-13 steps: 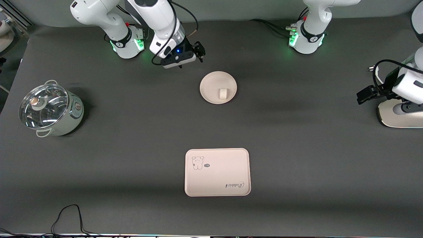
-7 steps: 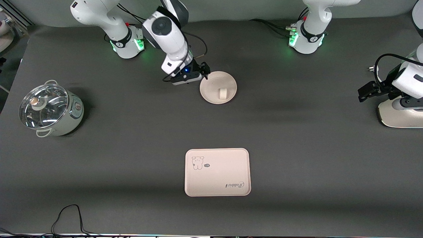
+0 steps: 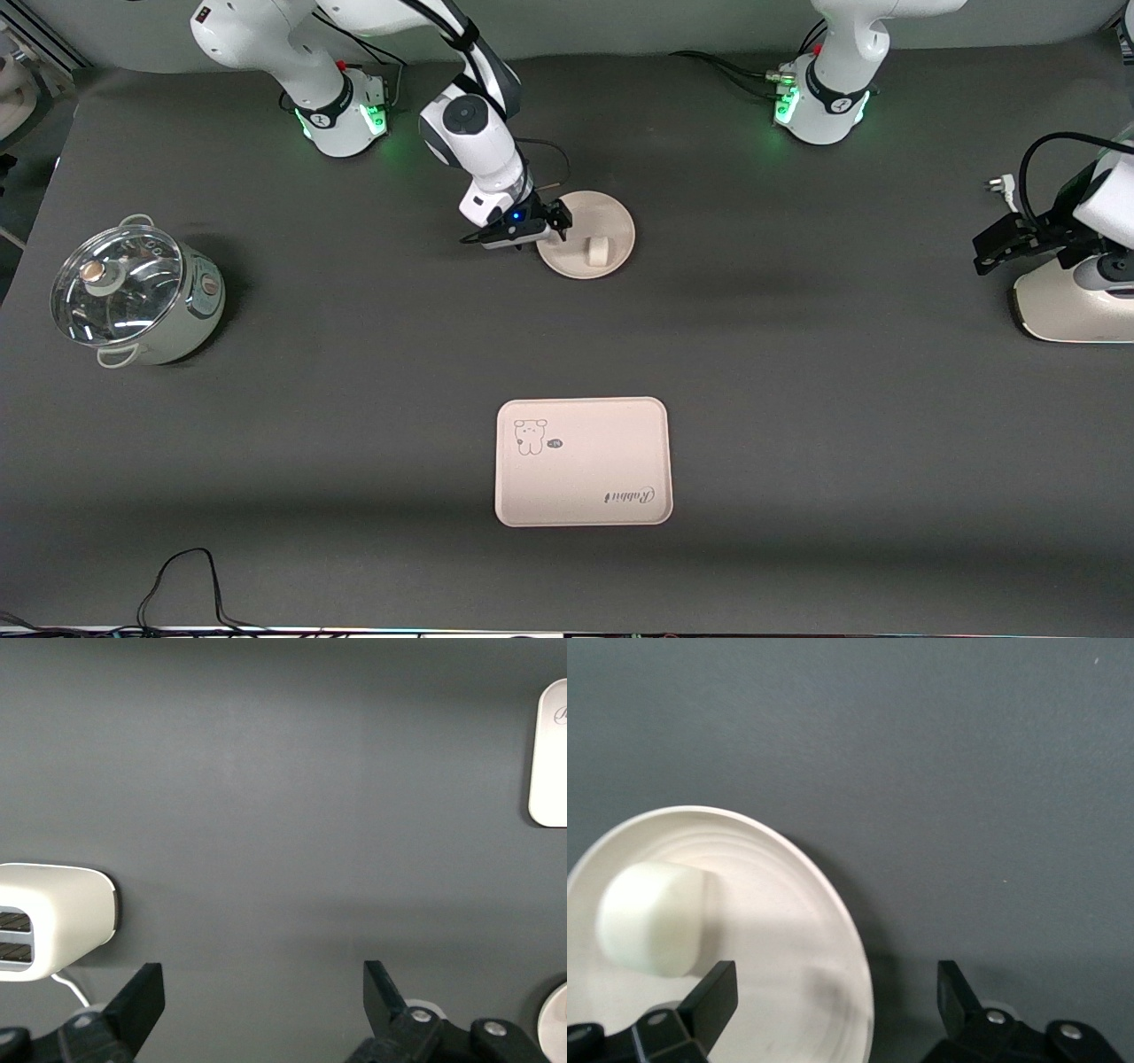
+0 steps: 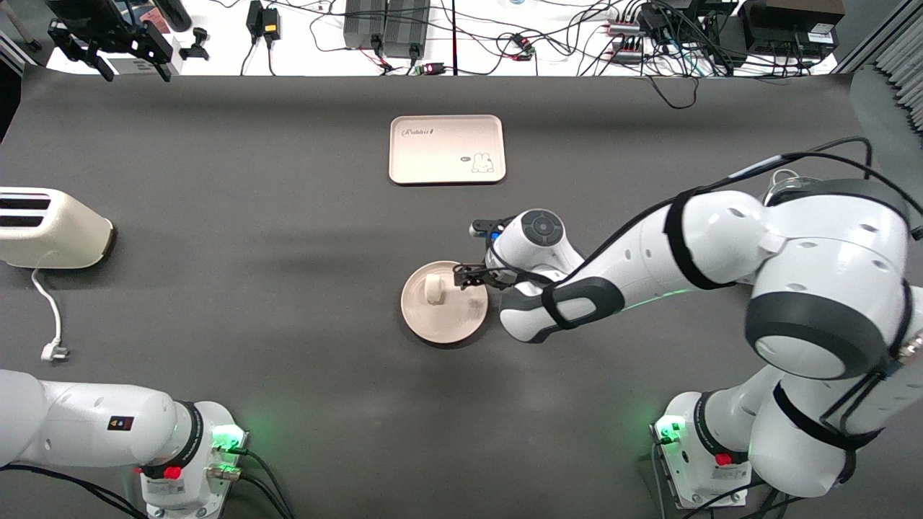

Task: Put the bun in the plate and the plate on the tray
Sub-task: 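Reach the right gripper to the plate rim and grasp it, then carry the plate with the right gripper over the rabbit tray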

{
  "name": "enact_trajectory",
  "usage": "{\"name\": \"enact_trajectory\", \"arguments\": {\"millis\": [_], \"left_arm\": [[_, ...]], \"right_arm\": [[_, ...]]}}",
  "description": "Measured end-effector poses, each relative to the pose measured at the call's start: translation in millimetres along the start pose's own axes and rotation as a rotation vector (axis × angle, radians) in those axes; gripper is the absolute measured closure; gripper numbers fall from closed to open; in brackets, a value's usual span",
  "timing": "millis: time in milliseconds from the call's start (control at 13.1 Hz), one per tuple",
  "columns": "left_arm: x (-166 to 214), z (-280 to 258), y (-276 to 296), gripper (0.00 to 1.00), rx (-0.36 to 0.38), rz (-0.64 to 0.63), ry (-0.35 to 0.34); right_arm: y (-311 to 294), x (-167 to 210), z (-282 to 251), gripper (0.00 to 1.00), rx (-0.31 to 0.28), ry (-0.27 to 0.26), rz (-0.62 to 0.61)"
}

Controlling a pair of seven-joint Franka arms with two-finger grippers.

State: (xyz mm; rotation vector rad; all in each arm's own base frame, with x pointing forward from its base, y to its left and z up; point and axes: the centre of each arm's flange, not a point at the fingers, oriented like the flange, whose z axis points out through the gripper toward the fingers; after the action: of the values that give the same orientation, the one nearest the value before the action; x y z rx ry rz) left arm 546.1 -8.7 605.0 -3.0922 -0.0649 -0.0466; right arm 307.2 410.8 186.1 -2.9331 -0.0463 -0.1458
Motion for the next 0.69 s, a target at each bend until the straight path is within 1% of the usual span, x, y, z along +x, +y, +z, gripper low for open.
{"name": "enact_trajectory", "arguments": {"millis": [153, 306, 383, 460, 536, 690], "left_arm": [[-4.9, -21.9, -1.9, 0.00, 0.001, -0.003, -0.012], [-5.8, -34.3, -1.8, 0.00, 0.000, -0.003, 0.000], [-5.5, -35.6, -2.0, 0.00, 0.000, -0.003, 0.003], [-4.8, -34.3, -2.2, 0.00, 0.000, -0.004, 0.001], [-3.5, -32.4, -2.3, 0.00, 0.001, -0.004, -0.002], [-0.7, -31.0, -3.9, 0.00, 0.001, -0.008, -0.004]], "right_arm": [[1.4, -0.7, 4.3, 0.00, -0.003, -0.001, 0.000], [0.4, -0.8, 3.9, 0.00, -0.001, 0.000, -0.001], [0.3, -0.9, 3.9, 0.07, -0.001, 0.000, -0.001], [0.3, -0.9, 3.8, 0.07, -0.001, 0.000, -0.001], [0.0, -0.7, 3.6, 0.13, -0.001, 0.001, -0.001], [-1.0, 0.0, 2.7, 0.39, 0.002, 0.003, -0.001]]}}
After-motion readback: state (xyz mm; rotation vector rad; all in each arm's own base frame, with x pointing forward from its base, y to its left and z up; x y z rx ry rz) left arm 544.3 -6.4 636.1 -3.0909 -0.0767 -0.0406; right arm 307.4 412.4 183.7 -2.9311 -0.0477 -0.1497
